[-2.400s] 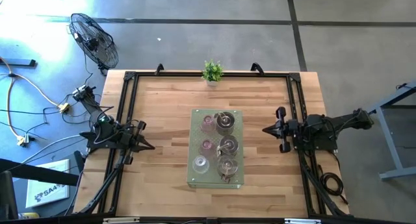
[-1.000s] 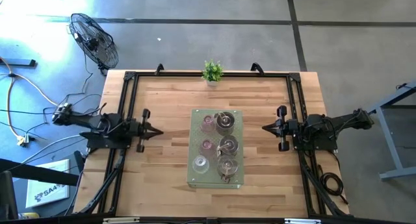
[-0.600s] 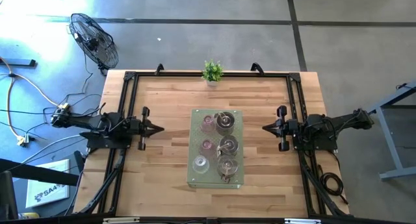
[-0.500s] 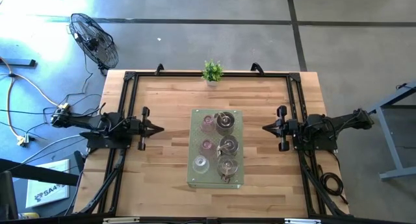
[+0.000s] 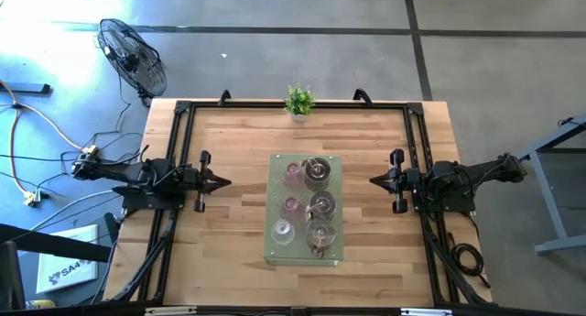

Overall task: Pick & Place candle stick holders
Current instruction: Return to Home Position

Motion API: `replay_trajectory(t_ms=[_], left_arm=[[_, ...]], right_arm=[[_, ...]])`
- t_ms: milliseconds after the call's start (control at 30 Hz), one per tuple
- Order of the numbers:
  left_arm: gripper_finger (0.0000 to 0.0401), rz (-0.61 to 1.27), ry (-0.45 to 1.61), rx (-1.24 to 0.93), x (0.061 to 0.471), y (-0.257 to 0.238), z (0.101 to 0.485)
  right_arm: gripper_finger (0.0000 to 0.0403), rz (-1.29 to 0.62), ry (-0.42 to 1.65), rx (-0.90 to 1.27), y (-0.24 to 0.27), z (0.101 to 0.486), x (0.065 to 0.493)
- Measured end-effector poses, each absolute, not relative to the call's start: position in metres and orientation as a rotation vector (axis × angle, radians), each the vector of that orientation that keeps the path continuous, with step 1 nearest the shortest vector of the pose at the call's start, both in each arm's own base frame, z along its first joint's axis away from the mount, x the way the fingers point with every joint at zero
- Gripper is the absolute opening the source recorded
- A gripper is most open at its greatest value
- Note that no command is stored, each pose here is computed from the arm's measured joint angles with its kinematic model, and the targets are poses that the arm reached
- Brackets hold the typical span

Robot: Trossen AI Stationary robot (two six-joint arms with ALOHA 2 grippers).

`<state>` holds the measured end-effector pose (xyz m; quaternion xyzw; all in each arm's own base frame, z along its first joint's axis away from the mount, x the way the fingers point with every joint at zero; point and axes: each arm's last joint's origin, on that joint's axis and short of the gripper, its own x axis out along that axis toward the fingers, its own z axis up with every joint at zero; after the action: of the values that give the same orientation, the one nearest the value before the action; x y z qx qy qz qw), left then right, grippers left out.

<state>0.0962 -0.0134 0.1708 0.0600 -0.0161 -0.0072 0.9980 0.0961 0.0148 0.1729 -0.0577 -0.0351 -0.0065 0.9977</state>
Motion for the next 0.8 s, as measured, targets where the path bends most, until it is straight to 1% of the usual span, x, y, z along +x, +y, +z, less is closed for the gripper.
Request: replay_trajectory(t_ms=[800], left_arm=[[0.0002, -0.015, -0.032, 0.119, 0.0962, -0.0134, 0.1708]], right_arm=[[0.0007, -0.013, -0.070, -0.116, 0.0148, 0.1729, 0.0961]])
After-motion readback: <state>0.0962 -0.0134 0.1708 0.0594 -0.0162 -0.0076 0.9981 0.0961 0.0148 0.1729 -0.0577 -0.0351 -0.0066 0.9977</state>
